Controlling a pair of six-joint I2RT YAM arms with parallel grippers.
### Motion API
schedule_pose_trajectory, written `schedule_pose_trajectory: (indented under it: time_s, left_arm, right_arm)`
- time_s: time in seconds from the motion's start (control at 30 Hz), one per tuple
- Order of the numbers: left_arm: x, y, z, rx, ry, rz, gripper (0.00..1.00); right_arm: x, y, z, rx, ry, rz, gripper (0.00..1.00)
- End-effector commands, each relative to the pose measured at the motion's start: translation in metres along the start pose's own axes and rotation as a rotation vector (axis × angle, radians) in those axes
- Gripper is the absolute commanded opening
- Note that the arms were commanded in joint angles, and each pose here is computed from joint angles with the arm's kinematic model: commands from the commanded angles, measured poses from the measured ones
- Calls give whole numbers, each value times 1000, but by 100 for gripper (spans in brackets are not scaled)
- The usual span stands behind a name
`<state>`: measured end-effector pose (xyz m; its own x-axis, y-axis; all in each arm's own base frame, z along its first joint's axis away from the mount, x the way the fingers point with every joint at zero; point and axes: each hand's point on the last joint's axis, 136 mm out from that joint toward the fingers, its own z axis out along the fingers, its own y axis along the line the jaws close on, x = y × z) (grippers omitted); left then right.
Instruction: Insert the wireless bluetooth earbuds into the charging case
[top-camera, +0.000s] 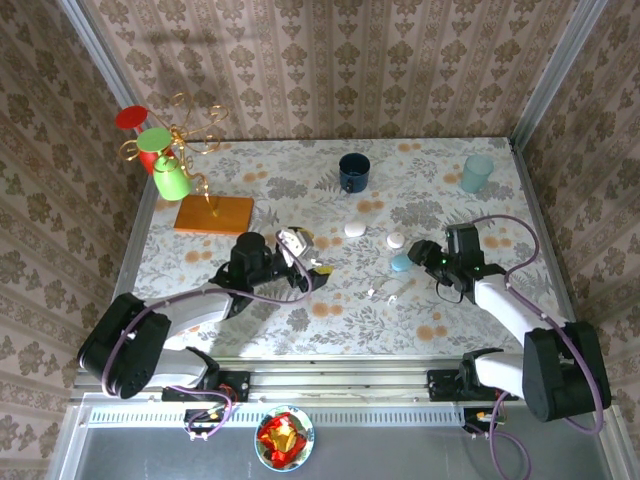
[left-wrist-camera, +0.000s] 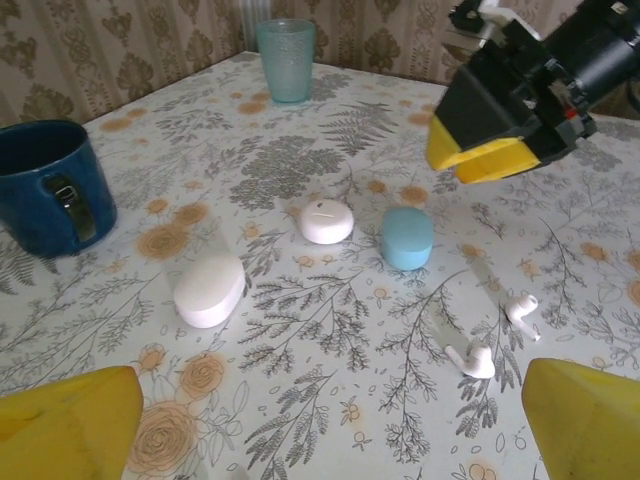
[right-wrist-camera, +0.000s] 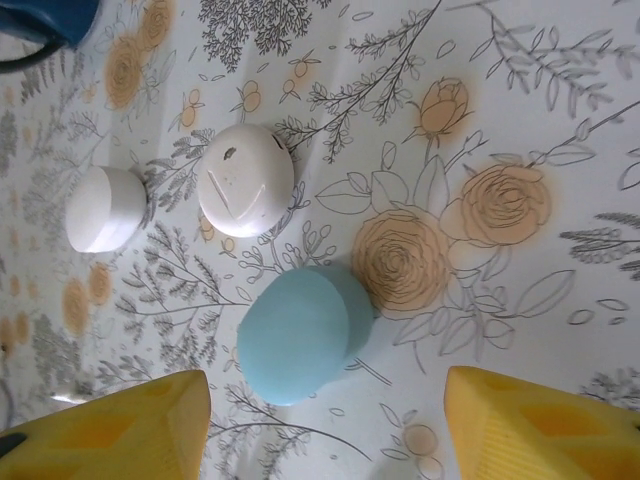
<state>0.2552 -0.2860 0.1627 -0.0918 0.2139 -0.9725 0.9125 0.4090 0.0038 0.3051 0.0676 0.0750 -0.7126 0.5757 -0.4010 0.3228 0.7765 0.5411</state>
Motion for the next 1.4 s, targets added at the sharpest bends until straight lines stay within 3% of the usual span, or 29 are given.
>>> schedule_pose_trajectory:
  time_s: [0.0, 0.3, 0.4, 0.5, 0.63, 0.73, 0.83, 1.2, 1.37]
  left_arm:
    - [-11, 23, -14, -103, -26, -72, 96]
    - [14, 62, -57, -390, 106, -174, 98]
    - [33, 71, -76, -508, 208, -206, 97]
    - [47, 80, -98, -616, 281, -239, 96]
    - [51, 88, -112, -671, 312, -289, 93]
    - [60, 93, -119, -714, 400, -326, 93]
    - [74, 91, -125, -702, 539, -288, 97]
    - [130, 111, -111, -627, 913, -152, 93]
    - [142, 119, -108, -597, 955, -176, 89]
  right_arm:
    - [-6, 1, -14, 76, -3, -135, 64]
    - [2, 30, -10, 146, 69, -412, 65]
    - [9, 48, -4, 143, 95, -482, 66]
    - [16, 65, 3, 107, 112, -509, 66]
    - [22, 84, 9, 40, 109, -489, 66]
    - [22, 87, 12, 24, 105, -473, 66]
    - [22, 89, 12, 21, 112, -476, 66]
    - [25, 99, 5, -16, 137, -493, 65]
    - [27, 100, 3, -32, 131, -477, 65]
